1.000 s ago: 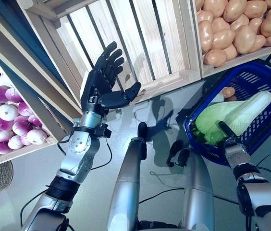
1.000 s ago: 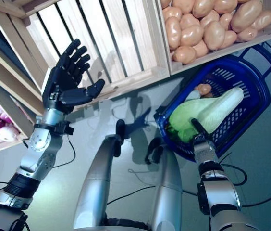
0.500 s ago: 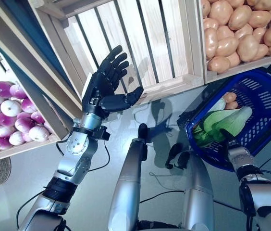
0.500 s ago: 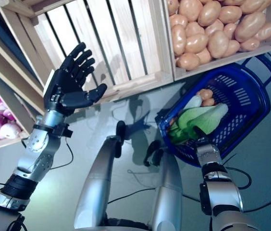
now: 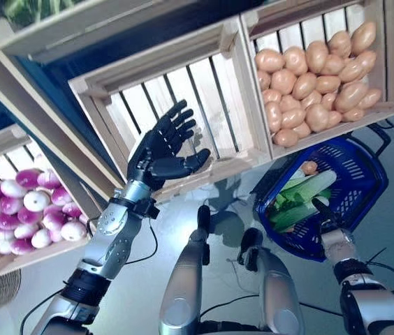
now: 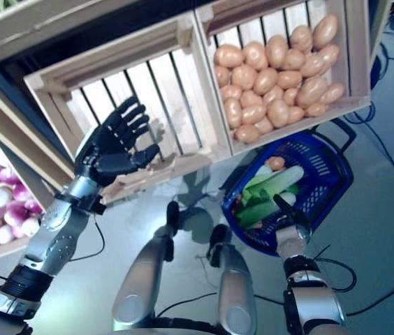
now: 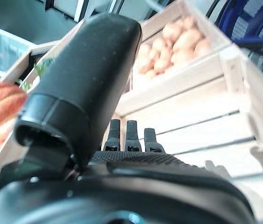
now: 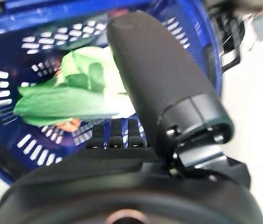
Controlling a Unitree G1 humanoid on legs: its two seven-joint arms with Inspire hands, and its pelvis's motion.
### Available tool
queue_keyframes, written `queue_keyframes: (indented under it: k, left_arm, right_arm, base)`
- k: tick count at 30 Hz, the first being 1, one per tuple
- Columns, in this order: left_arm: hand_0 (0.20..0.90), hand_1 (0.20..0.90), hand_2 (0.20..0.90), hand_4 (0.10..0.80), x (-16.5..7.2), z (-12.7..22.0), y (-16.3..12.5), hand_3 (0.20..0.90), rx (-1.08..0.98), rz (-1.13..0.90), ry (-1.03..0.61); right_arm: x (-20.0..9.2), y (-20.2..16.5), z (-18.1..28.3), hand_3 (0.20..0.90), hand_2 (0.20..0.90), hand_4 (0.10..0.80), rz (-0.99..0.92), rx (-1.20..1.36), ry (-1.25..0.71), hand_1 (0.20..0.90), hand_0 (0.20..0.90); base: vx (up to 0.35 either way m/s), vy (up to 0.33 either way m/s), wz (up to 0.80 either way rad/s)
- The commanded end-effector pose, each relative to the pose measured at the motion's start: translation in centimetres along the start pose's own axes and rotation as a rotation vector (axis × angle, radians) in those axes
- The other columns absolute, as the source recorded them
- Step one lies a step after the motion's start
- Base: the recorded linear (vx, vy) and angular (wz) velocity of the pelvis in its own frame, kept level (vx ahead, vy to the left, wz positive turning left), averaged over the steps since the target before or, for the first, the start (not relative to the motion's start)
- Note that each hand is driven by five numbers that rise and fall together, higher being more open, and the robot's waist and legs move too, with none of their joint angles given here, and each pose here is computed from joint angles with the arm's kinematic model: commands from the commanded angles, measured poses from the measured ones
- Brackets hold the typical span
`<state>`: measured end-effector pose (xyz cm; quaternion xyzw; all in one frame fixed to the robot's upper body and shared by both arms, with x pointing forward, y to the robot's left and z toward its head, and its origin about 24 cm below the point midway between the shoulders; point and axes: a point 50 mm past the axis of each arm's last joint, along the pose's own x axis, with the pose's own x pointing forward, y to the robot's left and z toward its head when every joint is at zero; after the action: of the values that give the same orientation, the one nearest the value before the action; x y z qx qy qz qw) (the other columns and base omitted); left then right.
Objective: Put vegetables into the basket
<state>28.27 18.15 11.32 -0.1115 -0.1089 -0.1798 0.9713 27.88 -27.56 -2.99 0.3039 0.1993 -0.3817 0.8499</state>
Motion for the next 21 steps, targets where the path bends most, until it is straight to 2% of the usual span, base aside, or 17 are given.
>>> queue_keyframes:
  k: [1, 3, 4, 8, 12, 15, 16, 17, 20, 21]
  left_arm:
    - [0.900, 0.900, 0.900, 0.800, -1.8, -1.1, -1.7, 0.900, -0.020, -0.141, -0.003]
    - [0.900, 0.900, 0.900, 0.800, -2.3, -1.9, -1.8, 0.900, -0.020, -0.140, 0.037]
    - [0.900, 0.900, 0.900, 0.800, -3.4, -3.2, -1.1, 0.900, -0.026, -0.106, 0.088]
    - [0.900, 0.900, 0.900, 0.800, -4.7, -5.5, -0.6, 0.900, 0.005, -0.033, 0.179]
    - [0.900, 0.900, 0.900, 0.800, -7.0, -9.8, -0.3, 0.900, -0.050, 0.035, 0.360]
    - [0.900, 0.900, 0.900, 0.800, -8.0, -11.4, -0.1, 0.900, 0.020, 0.052, 0.441]
    - [0.900, 0.900, 0.900, 0.800, -9.0, -12.7, 0.2, 0.900, 0.090, 0.055, 0.524]
    - [0.900, 0.900, 0.900, 0.800, -9.6, -13.2, 0.5, 0.900, 0.129, 0.057, 0.563]
    - [0.900, 0.900, 0.900, 0.800, -11.4, -14.7, 1.5, 0.900, 0.199, 0.080, 0.680]
    - [0.900, 0.900, 0.900, 0.800, -12.8, -15.8, 2.3, 0.900, 0.238, 0.115, 0.769]
  right_arm:
    - [-1.6, -2.0, -1.1, 0.900, 0.900, 0.800, 0.136, -0.269, -0.146, 0.900, 0.900]
    - [-2.4, -2.0, -2.6, 0.900, 0.900, 0.800, 0.197, -0.283, -0.102, 0.900, 0.900]
    - [-3.1, -3.6, -4.4, 0.900, 0.900, 0.800, 0.216, -0.328, -0.050, 0.900, 0.900]
    - [-3.9, -5.5, -6.6, 0.900, 0.900, 0.800, 0.195, -0.461, 0.004, 0.900, 0.900]
    - [-4.5, -7.8, -10.1, 0.900, 0.900, 0.800, 0.172, -0.523, 0.200, 0.900, 0.900]
    - [-4.8, -8.2, -11.0, 0.900, 0.900, 0.800, 0.206, -0.646, 0.230, 0.900, 0.900]
    - [-5.1, -8.4, -11.8, 0.900, 0.900, 0.800, 0.279, -0.836, 0.259, 0.900, 0.900]
    - [-5.3, -8.8, -12.2, 0.900, 0.900, 0.800, 0.294, -0.901, 0.285, 0.900, 0.900]
    - [-5.5, -10.9, -12.9, 0.900, 0.900, 0.800, 0.281, -1.010, 0.387, 0.900, 0.900]
    - [-5.7, -12.9, -13.3, 0.900, 0.900, 0.800, 0.232, -1.025, 0.461, 0.900, 0.900]
  base:
    - [0.140, 0.176, -0.17]
    - [0.123, 0.130, -0.17]
    - [0.129, 0.103, -0.14]
    - [0.146, 0.089, -0.05]
    - [0.167, 0.084, -0.04]
    - [0.109, 0.057, -0.01]
    - [0.109, 0.062, -0.03]
    - [0.097, 0.077, -0.05]
    - [0.037, 0.045, -0.11]
    - [0.052, 0.048, -0.14]
